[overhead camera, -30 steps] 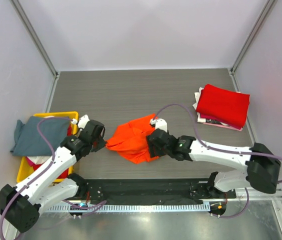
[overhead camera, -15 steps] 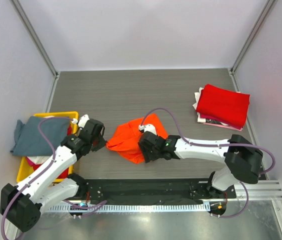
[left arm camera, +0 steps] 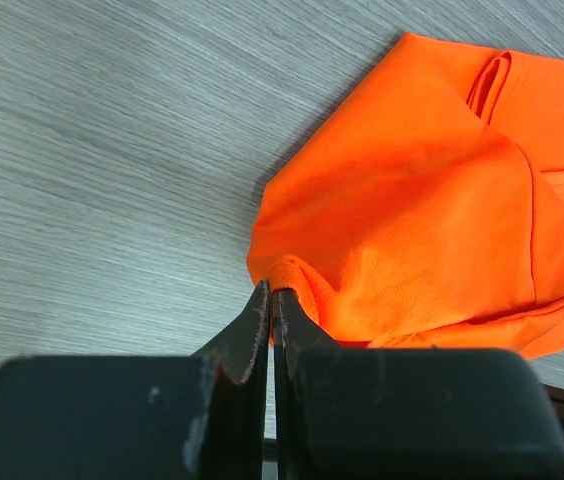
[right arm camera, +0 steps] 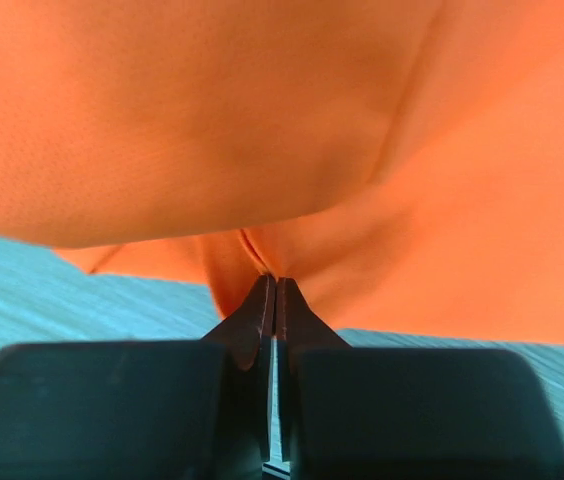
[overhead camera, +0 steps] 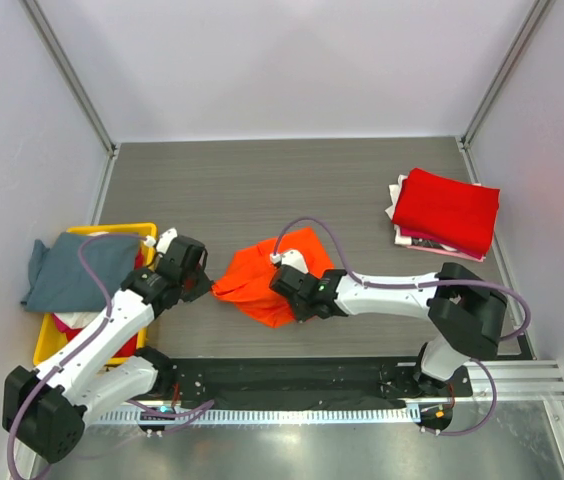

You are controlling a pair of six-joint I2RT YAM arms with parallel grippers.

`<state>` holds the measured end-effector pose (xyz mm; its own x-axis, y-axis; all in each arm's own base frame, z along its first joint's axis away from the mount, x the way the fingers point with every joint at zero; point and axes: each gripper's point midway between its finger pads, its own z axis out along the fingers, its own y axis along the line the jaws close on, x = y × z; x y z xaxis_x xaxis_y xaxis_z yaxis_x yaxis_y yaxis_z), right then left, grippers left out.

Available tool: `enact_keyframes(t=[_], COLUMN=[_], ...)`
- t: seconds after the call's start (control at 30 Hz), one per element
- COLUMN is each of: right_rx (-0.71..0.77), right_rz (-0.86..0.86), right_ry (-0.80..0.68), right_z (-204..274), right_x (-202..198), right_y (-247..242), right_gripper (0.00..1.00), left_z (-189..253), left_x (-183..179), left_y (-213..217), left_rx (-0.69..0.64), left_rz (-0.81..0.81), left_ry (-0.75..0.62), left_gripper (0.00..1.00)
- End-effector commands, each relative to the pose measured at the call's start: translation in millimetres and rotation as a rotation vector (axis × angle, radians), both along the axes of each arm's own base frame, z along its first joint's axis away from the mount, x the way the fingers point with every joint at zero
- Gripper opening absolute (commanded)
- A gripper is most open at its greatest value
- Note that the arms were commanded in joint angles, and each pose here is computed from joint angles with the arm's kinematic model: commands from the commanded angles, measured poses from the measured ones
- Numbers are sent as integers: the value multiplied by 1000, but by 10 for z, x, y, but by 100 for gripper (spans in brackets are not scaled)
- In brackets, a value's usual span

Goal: Fold and stack the t-shirts
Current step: Flatten the tshirt out

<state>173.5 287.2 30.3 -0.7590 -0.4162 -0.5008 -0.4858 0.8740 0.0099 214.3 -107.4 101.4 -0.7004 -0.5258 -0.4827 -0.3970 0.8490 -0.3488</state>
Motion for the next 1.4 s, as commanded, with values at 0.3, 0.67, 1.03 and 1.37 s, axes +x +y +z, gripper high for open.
enact_keyframes(t=[0.3,0.67,1.03,1.37], right_rx=[139,325,479,502], right_rz=[-422,-788,-693,-1066], right_ry=[-220,-339,-477,-562], right_z=[1086,1985,3092,2340], right_x=[980,1582,2013,1114], right_y=[-866,-1912,-1662,-2451], right_gripper=[1,1,1,3], left_z=[355,1147,1980,1417], left_x=[308,676,1187,688], left_y=[-25,552,758,996], left_rx=[-41,-42,-108,-132], left_rz=[-28,92,176,301], left_ry=[-65,-191,-327,-296], left_gripper=[0,0,0,0])
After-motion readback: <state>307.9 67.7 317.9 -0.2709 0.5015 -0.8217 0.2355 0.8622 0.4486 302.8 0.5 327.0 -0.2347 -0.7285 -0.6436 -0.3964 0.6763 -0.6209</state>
